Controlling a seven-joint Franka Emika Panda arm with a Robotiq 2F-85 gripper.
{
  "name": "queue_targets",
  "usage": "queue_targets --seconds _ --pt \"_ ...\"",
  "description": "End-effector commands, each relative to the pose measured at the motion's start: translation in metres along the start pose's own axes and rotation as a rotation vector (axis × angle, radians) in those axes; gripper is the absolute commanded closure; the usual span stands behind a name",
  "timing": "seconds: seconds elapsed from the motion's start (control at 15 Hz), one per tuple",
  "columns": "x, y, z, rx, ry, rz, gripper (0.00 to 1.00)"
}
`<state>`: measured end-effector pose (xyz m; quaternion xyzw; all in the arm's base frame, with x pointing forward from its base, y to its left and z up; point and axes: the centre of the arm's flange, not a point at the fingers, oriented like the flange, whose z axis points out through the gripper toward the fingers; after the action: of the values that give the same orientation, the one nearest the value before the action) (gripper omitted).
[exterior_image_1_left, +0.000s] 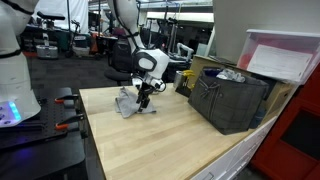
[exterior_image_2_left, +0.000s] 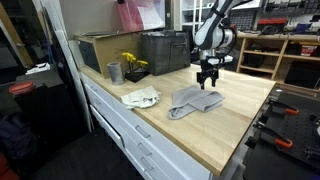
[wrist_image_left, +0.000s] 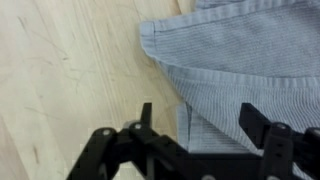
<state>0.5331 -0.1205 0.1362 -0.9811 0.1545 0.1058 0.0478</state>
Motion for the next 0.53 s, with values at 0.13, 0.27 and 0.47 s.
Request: queue_targets --seconds 0.13,0.27,0.47 --pt "-0.014 -0.005 0.006 -0.065 -0.125 -0.075 0.43" --pt "-0.016 -0.009 0.009 -0.054 -0.134 -0.088 0.59" --pt "-0.017 -0.016 0.009 -0.039 -0.112 -0.108 0.81"
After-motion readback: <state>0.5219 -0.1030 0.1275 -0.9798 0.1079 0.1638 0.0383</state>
